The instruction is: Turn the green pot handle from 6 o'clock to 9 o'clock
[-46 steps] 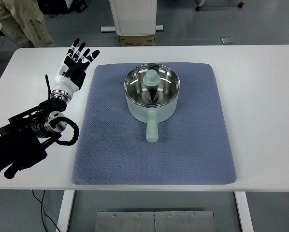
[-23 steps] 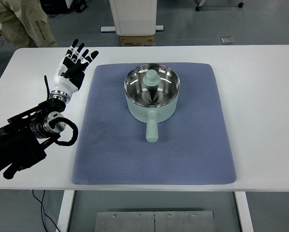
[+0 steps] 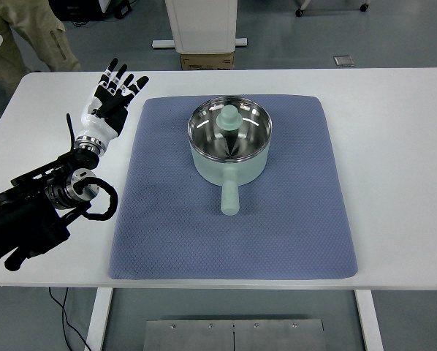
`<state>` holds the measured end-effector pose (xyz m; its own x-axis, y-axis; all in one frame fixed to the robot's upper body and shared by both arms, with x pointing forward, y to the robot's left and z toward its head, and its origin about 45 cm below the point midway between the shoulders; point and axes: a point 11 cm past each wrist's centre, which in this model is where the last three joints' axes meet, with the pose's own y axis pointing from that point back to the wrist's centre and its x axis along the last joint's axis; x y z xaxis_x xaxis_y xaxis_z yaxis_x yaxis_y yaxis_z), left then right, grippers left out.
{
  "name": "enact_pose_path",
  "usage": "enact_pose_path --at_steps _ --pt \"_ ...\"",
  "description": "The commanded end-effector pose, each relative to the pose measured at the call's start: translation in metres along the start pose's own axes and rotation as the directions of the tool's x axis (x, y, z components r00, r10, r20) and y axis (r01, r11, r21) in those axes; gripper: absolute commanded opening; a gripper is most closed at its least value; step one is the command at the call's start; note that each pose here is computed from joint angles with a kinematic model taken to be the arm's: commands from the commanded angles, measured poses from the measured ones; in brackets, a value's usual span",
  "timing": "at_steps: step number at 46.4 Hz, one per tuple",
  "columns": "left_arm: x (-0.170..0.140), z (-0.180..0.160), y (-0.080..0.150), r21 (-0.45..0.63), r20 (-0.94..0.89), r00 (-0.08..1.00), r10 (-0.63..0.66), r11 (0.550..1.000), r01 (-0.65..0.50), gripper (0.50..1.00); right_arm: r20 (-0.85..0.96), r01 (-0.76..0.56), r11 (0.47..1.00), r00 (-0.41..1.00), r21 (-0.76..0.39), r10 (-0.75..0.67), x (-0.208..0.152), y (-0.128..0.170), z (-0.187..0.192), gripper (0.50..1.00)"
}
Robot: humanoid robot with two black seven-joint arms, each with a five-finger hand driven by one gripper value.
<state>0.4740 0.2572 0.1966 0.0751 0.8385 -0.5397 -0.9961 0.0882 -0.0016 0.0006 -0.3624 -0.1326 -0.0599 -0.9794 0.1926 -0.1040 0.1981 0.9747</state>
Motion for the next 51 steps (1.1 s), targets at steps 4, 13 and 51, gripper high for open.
enact_pose_path --at_steps 4,13,51 --pt "0.0 0.001 0.0 -0.002 0.001 1.0 0.0 1.0 0.0 1.0 0.0 0.0 1.0 1.0 0.0 0.0 0.0 0.0 0.0 1.0" --pt "0.001 0.002 0.0 -0.003 0.002 1.0 -0.001 1.0 0.001 1.0 0.0 0.0 1.0 1.0 0.0 0.0 0.0 0.0 0.0 1.0" --pt "0.004 0.03 -0.003 -0.035 0.072 0.997 -0.043 0.998 0.046 1.0 0.0 0.0 1.0 1.0 0.0 0.0 0.0 0.0 0.0 1.0"
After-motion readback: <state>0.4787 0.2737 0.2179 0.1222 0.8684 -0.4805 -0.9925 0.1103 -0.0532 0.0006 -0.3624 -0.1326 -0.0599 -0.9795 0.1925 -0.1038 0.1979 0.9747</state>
